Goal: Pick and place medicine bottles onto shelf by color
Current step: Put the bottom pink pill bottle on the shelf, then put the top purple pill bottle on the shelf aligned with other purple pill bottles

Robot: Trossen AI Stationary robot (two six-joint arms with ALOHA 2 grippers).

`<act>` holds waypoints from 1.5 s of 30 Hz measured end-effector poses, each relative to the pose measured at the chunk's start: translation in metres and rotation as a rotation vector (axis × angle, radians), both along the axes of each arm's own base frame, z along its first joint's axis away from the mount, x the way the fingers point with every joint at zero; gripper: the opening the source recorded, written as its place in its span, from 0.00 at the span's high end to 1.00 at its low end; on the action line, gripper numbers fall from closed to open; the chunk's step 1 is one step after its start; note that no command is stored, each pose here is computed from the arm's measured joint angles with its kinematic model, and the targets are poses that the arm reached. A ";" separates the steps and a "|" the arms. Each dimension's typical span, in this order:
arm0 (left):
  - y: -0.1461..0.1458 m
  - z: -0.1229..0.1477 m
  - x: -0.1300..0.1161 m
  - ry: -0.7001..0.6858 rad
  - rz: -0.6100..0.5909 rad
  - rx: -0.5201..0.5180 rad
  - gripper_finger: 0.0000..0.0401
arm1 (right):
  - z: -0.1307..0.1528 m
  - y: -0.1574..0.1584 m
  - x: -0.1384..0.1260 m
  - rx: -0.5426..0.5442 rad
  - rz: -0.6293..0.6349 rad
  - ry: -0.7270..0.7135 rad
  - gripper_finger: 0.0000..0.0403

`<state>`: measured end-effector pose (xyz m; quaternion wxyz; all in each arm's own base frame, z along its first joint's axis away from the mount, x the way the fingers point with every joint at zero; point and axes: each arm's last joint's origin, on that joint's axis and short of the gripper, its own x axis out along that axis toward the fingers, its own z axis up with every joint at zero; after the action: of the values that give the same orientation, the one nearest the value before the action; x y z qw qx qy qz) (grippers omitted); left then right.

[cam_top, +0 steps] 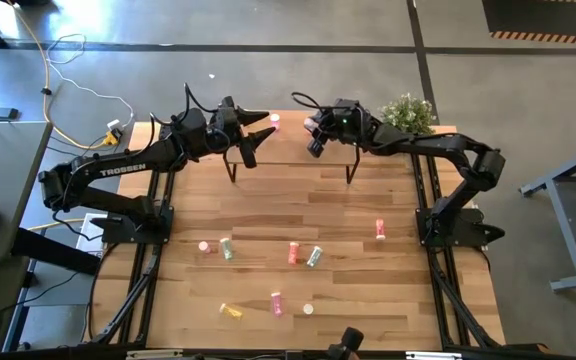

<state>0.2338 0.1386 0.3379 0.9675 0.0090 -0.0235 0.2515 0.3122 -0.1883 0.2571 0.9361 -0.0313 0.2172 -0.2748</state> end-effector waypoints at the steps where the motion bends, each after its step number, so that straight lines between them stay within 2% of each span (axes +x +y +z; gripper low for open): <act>1: 0.000 0.000 0.000 0.000 0.000 0.000 0.47 | 0.000 0.000 0.000 0.000 0.000 0.000 0.74; 9: 0.000 0.000 0.000 0.000 0.000 0.000 0.47 | -0.001 0.000 -0.001 0.008 -0.003 0.007 0.73; 26: 0.000 0.000 0.000 0.000 0.000 0.000 0.47 | 0.000 -0.001 0.000 0.003 -0.006 -0.014 0.57; 36: 0.000 0.000 0.000 0.000 0.000 0.000 0.47 | 0.002 -0.001 0.000 -0.012 -0.032 -0.014 0.57; 45: 0.000 0.000 0.000 0.000 0.000 0.000 0.47 | 0.020 0.002 -0.007 -0.020 -0.044 -0.082 0.57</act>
<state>0.2338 0.1386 0.3378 0.9675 0.0089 -0.0234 0.2516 0.3050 -0.1859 0.2767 0.9376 -0.0243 0.1767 -0.2986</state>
